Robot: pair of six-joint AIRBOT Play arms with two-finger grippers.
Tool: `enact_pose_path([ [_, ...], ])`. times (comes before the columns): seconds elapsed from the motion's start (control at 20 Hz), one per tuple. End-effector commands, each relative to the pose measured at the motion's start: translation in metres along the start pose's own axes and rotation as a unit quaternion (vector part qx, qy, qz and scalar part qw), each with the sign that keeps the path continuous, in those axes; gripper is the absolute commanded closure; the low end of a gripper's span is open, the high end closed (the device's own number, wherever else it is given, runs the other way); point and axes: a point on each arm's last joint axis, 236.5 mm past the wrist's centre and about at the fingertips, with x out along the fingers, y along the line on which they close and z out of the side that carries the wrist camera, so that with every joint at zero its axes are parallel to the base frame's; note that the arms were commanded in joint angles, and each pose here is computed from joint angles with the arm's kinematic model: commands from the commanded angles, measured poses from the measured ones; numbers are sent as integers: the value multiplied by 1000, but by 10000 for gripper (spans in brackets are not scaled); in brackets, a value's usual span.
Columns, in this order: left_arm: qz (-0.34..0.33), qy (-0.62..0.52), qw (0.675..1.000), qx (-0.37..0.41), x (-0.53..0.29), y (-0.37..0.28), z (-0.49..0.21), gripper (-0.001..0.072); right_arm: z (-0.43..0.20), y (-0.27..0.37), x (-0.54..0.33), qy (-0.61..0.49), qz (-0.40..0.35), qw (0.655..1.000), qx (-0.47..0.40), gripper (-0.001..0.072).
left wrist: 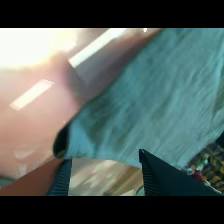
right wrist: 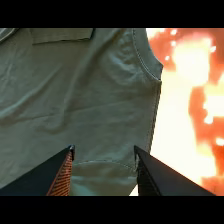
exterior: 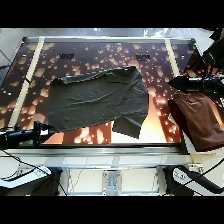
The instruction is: Fold the shirts.
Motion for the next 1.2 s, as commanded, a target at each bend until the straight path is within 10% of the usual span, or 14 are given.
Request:
enact_pose_path([
  [0.0, -7, -29, 1000, 2, 20, -13, 15, 223, 1, 6, -1, -4, 13, 1000, 7, 283],
  [0.1, -32, -45, 998, -13, 20, -25, 23, 247, 0, 7, -1, 0, 15, 1000, 7, 284],
  [0.25, -33, -40, 999, -3, 20, -26, 20, 662, -1, 6, -1, 1, 13, 1000, 6, 287],
  [0.3, -33, -39, 999, 4, 20, -26, 19, 697, -3, 4, 0, 5, 9, 1000, 3, 355],
  [1.15, -45, -56, 996, 43, 5, -43, 16, 697, -174, -52, 143, 231, -10, 957, 174, 244],
])
